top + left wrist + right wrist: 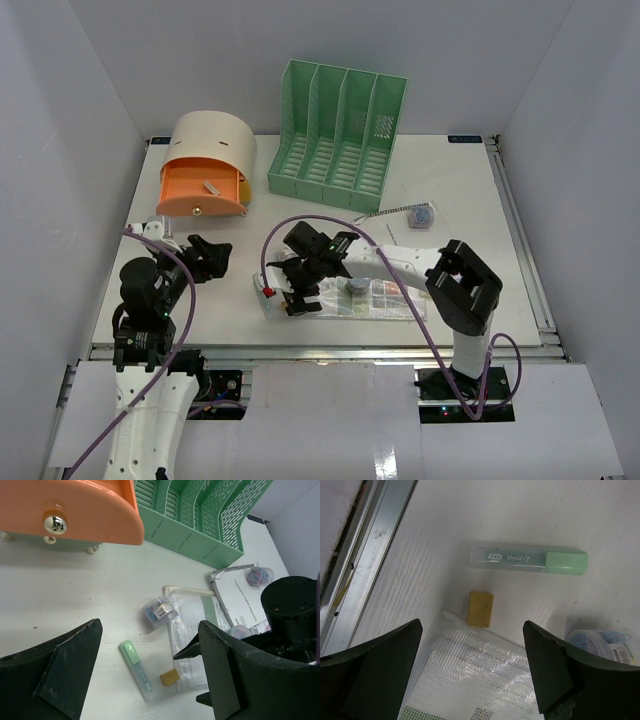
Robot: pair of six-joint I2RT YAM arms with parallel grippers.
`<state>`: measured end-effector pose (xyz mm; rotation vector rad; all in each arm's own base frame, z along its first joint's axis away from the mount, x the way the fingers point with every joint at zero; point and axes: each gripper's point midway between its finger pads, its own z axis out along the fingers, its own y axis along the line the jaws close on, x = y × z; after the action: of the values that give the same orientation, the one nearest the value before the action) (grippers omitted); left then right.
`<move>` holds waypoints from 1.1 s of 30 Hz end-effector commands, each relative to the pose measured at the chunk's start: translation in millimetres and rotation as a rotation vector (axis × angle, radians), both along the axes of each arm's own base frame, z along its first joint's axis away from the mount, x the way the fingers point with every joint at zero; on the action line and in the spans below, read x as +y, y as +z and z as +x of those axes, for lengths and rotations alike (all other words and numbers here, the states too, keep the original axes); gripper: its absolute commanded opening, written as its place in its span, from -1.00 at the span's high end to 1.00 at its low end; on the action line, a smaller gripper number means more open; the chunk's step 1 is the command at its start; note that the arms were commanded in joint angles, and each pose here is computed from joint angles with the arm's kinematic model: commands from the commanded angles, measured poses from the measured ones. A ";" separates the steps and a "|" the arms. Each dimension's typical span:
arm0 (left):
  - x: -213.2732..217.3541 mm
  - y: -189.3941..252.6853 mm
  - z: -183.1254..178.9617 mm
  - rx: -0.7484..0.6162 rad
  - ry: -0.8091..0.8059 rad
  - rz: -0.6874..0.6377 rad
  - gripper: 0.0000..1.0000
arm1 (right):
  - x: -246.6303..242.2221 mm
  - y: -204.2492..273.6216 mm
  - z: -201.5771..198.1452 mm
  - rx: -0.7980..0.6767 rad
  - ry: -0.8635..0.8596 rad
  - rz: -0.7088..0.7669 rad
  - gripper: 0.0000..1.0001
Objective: Organize the desk
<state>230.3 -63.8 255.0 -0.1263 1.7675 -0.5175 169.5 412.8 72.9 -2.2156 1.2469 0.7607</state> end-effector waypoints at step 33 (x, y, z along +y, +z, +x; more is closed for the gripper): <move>16.2 27.0 -23.4 -0.171 0.105 -0.009 -0.79 | 42.1 177.2 108.1 -0.050 -0.350 0.319 0.85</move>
<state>208.6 -51.7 283.1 -0.1468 1.5915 -0.4596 226.9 453.7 184.4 -1.9313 1.2835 0.7870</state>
